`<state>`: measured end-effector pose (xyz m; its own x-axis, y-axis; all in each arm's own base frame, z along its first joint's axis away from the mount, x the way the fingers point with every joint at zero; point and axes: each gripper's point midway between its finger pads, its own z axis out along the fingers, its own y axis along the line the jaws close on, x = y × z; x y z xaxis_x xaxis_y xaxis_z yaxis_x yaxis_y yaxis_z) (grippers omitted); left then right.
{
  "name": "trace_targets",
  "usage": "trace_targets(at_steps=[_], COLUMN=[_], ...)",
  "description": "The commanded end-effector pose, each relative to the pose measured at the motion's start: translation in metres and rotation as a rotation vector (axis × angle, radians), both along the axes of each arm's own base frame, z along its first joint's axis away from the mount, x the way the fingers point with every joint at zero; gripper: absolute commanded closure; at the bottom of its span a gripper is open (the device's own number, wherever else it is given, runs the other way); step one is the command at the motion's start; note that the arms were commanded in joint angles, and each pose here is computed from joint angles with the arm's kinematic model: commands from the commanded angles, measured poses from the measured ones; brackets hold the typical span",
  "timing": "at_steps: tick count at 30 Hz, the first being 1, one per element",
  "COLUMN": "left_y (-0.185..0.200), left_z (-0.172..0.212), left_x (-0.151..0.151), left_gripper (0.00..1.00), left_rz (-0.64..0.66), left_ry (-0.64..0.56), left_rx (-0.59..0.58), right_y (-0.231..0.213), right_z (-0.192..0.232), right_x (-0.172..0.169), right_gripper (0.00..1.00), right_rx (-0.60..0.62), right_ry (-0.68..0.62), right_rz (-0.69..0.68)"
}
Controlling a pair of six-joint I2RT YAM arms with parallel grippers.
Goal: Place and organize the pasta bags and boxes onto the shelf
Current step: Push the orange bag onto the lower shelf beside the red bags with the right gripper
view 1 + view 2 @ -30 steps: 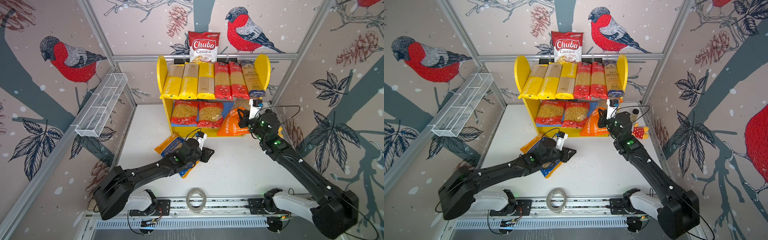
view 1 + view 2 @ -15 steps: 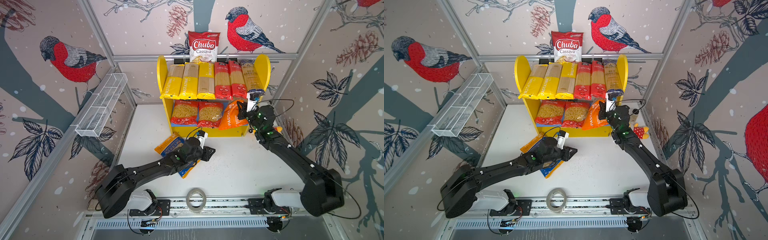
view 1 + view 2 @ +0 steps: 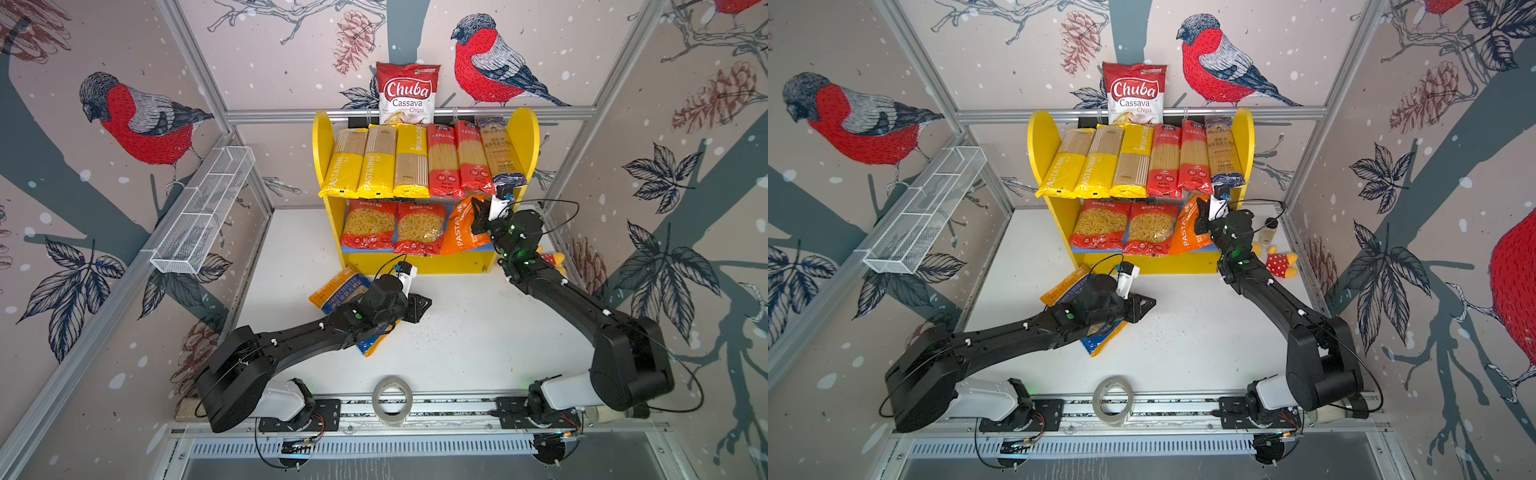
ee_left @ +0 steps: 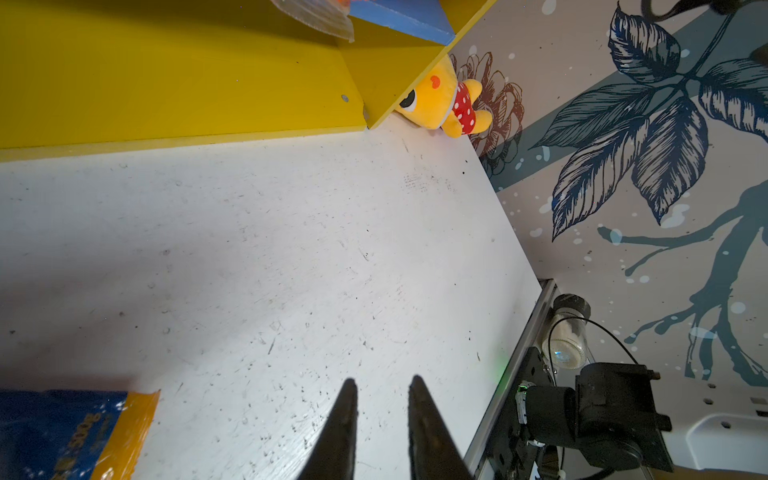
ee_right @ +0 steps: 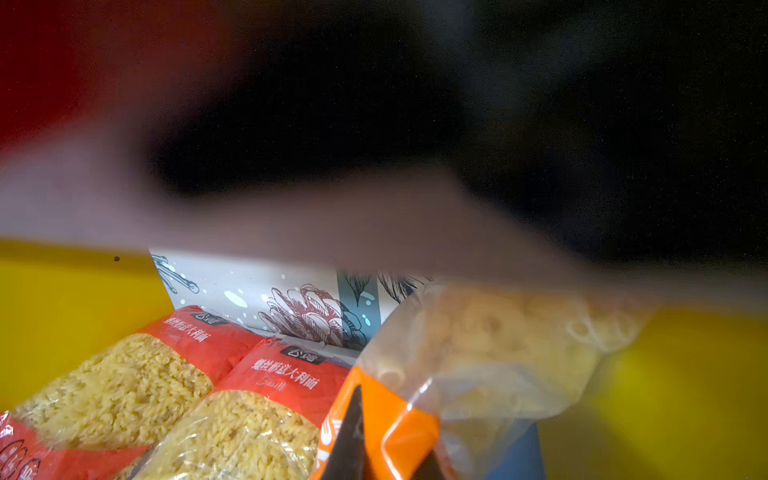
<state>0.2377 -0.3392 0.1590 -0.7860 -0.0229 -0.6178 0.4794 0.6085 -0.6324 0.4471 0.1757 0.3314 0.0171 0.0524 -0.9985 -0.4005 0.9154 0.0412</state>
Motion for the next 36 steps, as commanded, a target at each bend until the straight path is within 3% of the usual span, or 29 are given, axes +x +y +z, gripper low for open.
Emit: trace_targets(at_steps=[1, 4, 7, 10, 17, 24, 30, 34, 36], left_y=[-0.005, -0.002, -0.002, -0.004, -0.004, -0.001, 0.007, 0.027, 0.042], left_z=[0.011, 0.012, 0.011, 0.01, 0.011, 0.008, 0.009, 0.011, 0.017], left_x=[0.001, 0.001, 0.0, 0.0, 0.001, 0.0, 0.002, 0.01, 0.017], left_gripper=[0.76, 0.76, 0.76, 0.76, 0.76, 0.76, 0.76, 0.74, 0.69], left_rz=[-0.018, -0.01, -0.012, -0.023, -0.018, -0.015, 0.01, 0.082, 0.128], left_ry=[-0.022, -0.028, -0.03, -0.028, -0.033, -0.038, -0.064, -0.092, -0.114], left_rx=[-0.029, -0.029, -0.026, -0.021, -0.025, -0.013, 0.002, 0.025, 0.029], right_y=[-0.001, -0.016, -0.023, -0.03, -0.033, -0.033, -0.037, -0.043, -0.041], right_z=[-0.026, -0.051, -0.057, -0.055, -0.046, -0.07, -0.09, -0.111, -0.116], right_x=[0.014, 0.02, 0.011, 0.005, -0.019, -0.051, -0.084, -0.096, -0.096], right_gripper=[0.83, 0.73, 0.56, 0.48, 0.43, 0.42, 0.38, 0.2, 0.17], right_rx=[-0.028, -0.009, 0.013, 0.02, 0.02, 0.065, 0.234, 0.395, 0.459], right_ry=[0.115, 0.207, 0.189, 0.199, 0.216, 0.311, 0.431, 0.544, 0.581], right_rz=[-0.065, -0.132, -0.15, -0.182, -0.204, -0.206, -0.212, -0.207, -0.166])
